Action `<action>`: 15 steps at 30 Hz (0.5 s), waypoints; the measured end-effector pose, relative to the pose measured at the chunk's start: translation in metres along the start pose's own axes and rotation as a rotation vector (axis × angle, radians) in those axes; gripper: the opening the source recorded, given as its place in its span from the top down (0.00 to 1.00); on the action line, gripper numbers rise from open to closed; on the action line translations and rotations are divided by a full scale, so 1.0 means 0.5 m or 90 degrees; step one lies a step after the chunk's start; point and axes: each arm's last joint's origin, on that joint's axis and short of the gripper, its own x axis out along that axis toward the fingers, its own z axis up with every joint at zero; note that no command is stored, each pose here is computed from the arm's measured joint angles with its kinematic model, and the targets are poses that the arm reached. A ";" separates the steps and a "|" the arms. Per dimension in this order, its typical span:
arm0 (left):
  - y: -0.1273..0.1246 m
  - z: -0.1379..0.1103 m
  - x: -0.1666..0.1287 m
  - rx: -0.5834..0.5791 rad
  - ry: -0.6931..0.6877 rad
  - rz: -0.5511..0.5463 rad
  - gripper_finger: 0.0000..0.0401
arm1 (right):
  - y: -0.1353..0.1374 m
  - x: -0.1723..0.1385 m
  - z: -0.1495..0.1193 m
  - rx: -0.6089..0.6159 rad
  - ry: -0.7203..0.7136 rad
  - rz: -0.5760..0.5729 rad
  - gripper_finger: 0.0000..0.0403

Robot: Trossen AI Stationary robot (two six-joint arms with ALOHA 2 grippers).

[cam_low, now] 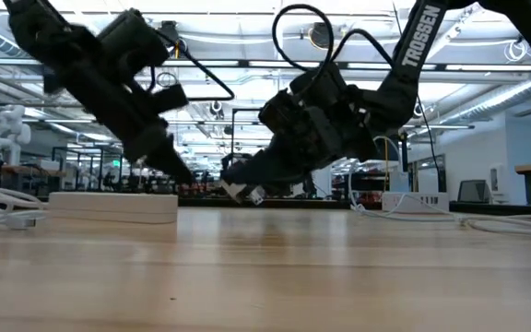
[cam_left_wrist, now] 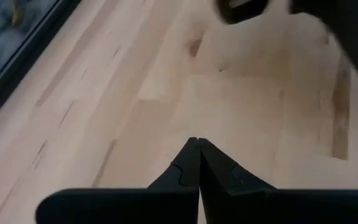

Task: Insert USB
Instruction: Insert the black charger adapter into the white outlet extension

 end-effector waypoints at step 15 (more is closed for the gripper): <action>-0.002 -0.025 -0.117 -0.271 0.462 0.175 1.00 | 0.001 0.000 -0.009 -0.006 0.030 0.003 0.71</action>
